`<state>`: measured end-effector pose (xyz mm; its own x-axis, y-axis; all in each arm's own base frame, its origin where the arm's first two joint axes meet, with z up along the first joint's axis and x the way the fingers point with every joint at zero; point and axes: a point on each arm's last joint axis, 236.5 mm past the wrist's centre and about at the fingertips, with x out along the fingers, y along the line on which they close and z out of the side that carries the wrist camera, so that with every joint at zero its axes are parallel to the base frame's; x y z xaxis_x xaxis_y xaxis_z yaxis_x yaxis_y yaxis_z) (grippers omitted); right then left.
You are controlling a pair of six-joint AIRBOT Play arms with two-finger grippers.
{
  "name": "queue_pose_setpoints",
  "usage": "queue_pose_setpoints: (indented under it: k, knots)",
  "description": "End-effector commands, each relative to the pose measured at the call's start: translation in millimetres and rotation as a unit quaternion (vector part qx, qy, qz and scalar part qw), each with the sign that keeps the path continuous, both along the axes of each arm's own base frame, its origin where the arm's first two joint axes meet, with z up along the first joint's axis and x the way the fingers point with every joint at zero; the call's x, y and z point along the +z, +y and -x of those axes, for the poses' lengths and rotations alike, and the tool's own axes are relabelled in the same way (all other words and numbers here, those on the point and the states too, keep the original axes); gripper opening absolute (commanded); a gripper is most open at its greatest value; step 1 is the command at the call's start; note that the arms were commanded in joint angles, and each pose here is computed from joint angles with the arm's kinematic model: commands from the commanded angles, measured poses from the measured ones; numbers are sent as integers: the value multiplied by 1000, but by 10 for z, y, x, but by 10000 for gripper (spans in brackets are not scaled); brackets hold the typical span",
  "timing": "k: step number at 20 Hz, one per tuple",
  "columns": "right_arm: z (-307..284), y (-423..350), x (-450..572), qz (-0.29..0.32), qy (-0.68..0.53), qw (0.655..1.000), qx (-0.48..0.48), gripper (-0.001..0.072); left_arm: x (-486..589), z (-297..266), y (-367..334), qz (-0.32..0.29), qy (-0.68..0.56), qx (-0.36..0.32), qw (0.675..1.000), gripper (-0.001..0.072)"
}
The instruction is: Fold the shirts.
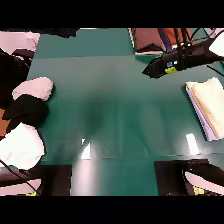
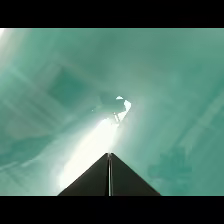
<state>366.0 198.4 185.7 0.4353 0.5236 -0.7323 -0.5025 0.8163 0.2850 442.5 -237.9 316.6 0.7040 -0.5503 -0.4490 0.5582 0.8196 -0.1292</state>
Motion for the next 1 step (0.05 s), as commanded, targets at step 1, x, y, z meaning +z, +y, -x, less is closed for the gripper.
queue_pose_setpoints:
  k: [1]
  knots:
    - [39,26,-15,2,5,1000,7,15,10,-6,2,1,-2,1,1000,23]
